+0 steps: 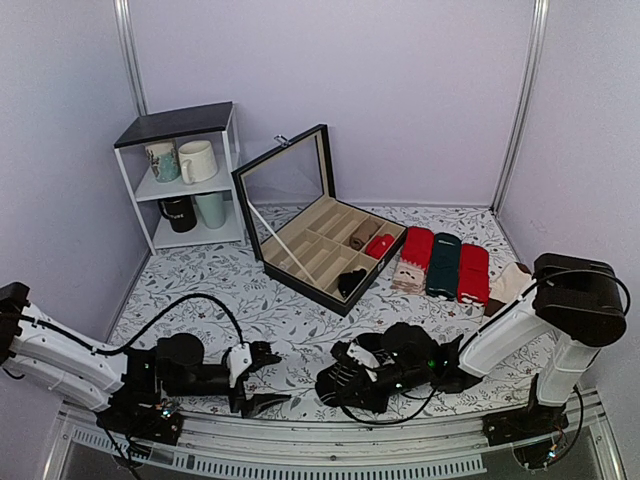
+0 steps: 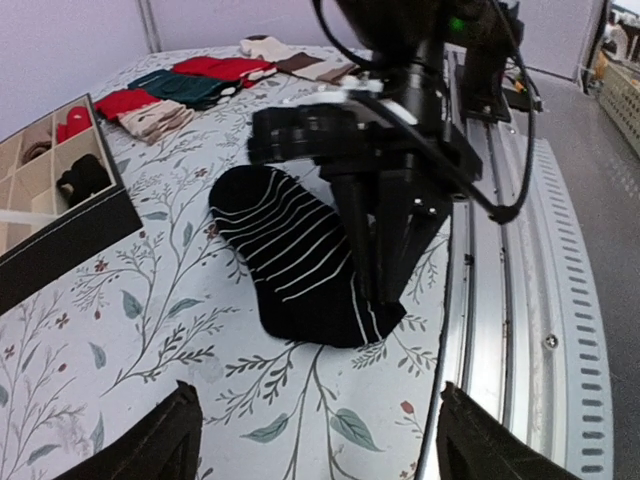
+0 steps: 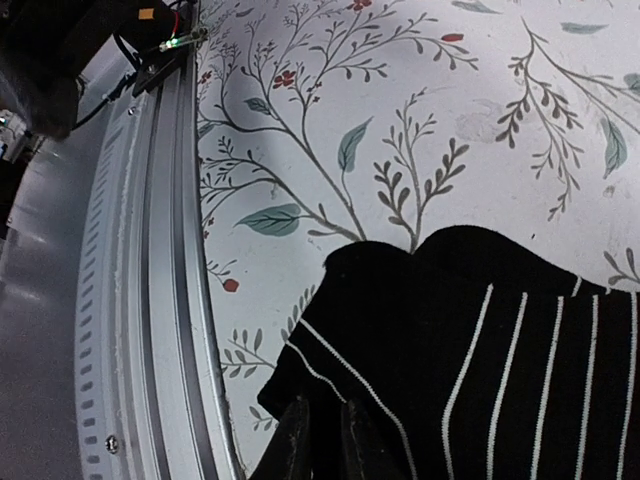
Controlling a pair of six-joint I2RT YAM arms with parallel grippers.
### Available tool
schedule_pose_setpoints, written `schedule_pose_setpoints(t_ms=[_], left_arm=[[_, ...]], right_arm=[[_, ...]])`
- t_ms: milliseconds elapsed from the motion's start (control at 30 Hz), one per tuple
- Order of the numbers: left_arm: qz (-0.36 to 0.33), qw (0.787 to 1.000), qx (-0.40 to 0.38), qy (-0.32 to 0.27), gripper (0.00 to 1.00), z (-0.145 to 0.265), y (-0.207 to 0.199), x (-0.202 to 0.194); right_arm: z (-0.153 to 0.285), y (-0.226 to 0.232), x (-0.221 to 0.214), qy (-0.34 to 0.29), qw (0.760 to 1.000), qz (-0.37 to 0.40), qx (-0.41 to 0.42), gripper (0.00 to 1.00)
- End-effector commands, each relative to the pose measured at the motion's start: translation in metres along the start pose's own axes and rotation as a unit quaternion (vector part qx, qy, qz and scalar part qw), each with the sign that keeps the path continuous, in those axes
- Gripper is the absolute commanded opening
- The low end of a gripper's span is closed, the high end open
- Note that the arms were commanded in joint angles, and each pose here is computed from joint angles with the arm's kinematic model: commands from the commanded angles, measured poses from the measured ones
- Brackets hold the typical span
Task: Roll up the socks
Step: Roll the sock at the corner of the board.
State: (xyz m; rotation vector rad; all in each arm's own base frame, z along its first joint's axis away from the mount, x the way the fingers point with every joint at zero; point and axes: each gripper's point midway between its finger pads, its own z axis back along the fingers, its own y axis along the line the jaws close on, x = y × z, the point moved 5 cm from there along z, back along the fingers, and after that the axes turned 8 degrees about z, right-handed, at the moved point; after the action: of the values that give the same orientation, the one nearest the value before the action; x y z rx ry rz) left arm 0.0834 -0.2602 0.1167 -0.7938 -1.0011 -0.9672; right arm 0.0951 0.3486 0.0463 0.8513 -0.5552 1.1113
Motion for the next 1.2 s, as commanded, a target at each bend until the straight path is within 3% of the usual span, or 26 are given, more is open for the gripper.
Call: schedule_pose_setpoints(t_ms=[0, 300, 833, 1167], left_arm=[[-0.056, 0.996, -0.063, -0.002, 0.80, -0.014, -0.020, 0.008], [-0.130, 0.987, -0.081, 0.050, 0.72, -0.051, -0.027, -0.005], [-0.157, 0.973, -0.126, 0.109, 0.59, -0.073, -0.048, -0.033], [-0.167, 0.976, -0.070, 0.123, 0.62, -0.095, -0.042, -0.035]], right_arm=[[0.001, -0.010, -0.055, 0.111, 0.987, -0.114, 0.027, 0.13], [-0.006, -0.012, -0.060, 0.142, 0.974, -0.173, 0.045, 0.10], [0.002, -0.018, -0.062, 0.154, 0.957, -0.238, 0.059, 0.05], [0.003, -0.018, -0.063, 0.158, 0.955, -0.244, 0.062, 0.05]])
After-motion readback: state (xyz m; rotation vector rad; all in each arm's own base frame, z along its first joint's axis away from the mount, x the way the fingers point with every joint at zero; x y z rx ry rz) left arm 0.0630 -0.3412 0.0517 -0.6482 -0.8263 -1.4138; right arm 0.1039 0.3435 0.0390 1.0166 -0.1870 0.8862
